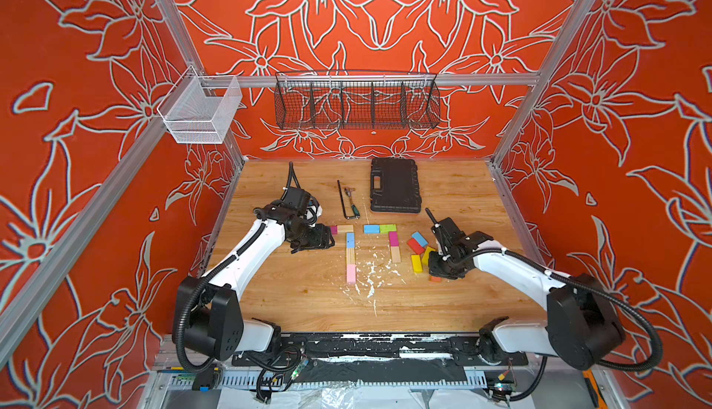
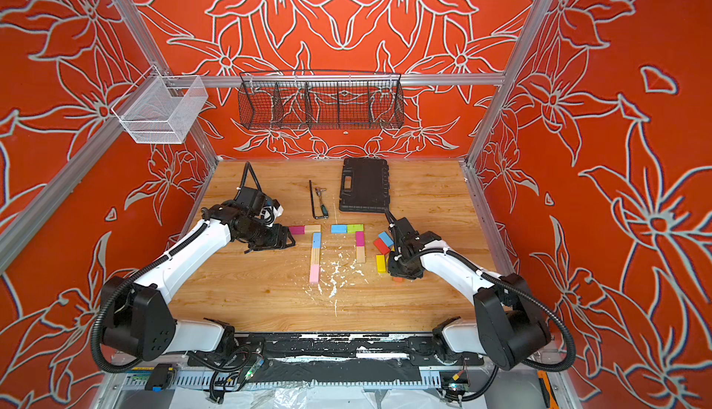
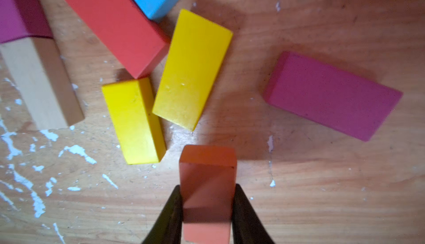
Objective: Assemble the number 7 with building blocks
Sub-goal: Pick up the building block from the center of the board, then assemble the building block at the center of the board.
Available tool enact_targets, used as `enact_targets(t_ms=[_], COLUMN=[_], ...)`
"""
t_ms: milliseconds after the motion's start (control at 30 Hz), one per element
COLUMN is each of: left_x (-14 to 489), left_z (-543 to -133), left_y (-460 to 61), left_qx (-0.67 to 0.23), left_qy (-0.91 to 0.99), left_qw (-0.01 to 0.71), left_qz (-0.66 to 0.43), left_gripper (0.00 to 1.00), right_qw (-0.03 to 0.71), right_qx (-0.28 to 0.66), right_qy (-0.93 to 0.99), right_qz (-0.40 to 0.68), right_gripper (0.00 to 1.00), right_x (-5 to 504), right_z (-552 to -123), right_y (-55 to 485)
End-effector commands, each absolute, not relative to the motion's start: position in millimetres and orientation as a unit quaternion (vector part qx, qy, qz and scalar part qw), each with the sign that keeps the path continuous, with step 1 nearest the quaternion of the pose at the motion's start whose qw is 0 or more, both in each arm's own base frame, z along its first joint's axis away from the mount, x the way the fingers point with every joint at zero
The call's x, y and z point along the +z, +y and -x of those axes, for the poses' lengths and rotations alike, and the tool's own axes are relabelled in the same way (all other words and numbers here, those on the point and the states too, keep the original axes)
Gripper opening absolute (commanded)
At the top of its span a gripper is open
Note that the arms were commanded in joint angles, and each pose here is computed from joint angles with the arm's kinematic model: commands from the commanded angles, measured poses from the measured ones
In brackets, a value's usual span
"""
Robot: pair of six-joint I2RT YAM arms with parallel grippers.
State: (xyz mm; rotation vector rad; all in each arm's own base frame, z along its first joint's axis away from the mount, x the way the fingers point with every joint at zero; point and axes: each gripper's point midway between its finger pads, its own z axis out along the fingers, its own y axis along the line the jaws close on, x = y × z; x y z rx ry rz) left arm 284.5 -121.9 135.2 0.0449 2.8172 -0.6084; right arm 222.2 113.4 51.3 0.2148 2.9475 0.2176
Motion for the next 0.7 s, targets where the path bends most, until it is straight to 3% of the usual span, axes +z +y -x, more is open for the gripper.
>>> enact_targets(t_ms=[0,333,667], left_x=[136,137,136], left_z=[-284,-284,-283], left_y=[-122,-121,-121], left_qx=[-0.213,-0.214,-0.211], left_qy=[0.969,0.968,0.969], left_qw=[0.127,0.131,0.129], left_qz=[-0.017,-0.016,-0.016], left_gripper=[0.73,0.73,0.73], right_qw=[0.093,0.087,0.062], right_qx=[0.082,0.100,0.099], right_qy=[0.991,0.991,0.993], right_qz=[-0.054,0.016,0.034], right_gripper=[0.25,0.25,0.25], right_x=[67,63,38], right_z=[-221,-225,-226], right_y=[127,202,229])
